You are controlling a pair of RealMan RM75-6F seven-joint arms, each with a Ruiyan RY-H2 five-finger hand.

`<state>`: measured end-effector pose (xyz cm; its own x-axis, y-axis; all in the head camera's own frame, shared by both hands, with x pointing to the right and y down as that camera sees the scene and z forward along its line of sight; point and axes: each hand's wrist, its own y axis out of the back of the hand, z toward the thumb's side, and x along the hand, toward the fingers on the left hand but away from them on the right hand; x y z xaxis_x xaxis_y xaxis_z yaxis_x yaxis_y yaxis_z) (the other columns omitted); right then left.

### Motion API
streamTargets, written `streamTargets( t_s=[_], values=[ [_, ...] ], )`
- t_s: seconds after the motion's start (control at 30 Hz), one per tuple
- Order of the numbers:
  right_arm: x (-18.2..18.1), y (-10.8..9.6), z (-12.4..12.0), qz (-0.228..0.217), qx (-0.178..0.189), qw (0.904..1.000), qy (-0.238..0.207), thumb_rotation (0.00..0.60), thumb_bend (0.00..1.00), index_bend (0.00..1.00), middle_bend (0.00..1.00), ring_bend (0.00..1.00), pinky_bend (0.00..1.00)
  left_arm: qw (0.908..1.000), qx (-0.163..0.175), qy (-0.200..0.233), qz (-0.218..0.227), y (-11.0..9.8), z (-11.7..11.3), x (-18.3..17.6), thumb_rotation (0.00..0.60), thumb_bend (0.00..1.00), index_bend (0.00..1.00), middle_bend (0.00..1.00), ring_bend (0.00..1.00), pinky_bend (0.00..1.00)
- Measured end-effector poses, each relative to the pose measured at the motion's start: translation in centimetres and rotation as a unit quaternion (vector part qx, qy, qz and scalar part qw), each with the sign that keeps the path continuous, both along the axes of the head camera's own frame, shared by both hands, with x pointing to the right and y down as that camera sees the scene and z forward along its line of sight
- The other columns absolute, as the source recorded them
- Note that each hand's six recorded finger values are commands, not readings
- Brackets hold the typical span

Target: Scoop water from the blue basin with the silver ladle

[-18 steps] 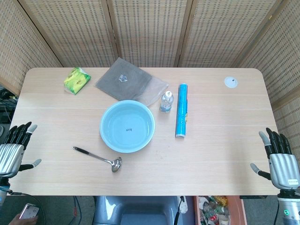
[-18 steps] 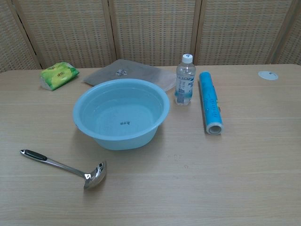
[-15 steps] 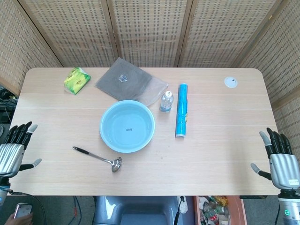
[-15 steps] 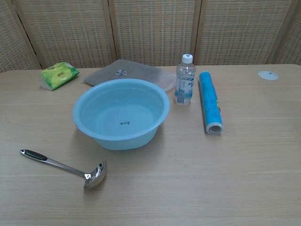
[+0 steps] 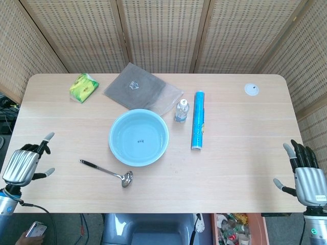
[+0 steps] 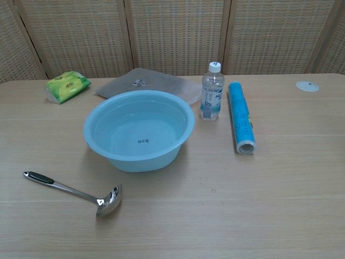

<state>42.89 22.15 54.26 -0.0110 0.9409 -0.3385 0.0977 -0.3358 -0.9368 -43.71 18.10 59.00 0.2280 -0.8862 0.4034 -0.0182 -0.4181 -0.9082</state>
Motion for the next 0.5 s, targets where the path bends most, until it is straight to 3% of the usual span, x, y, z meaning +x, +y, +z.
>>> streamTargets(
  t_s=[0.2, 0.4, 0.5],
  values=[
    [-0.1, -0.2, 0.5, 0.002, -0.009, 1.0000, 0.002, 0.600, 0.00, 0.00, 0.00, 0.00, 0.00, 0.9963, -0.003, -0.022, 0.083, -1.9, 3.3, 0.7, 0.600, 0.04, 0.08, 1.00, 1.00, 1.00],
    [0.0, -0.3, 1.0, 0.011, -0.018, 0.9998, 0.003, 0.600, 0.00, 0.00, 0.00, 0.00, 0.00, 0.9871, -0.062, -0.040, 0.143, -2.7, 7.2, 2.2, 0.600, 0.04, 0.24, 1.00, 1.00, 1.00],
    [0.2, -0.4, 1.2, 0.016, -0.020, 0.9996, 0.006, 0.600, 0.00, 0.00, 0.00, 0.00, 0.00, 0.9841, -0.092, -0.035, 0.148, -2.5, 8.8, 2.9, 0.600, 0.11, 0.33, 1.00, 1.00, 1.00]
  ],
)
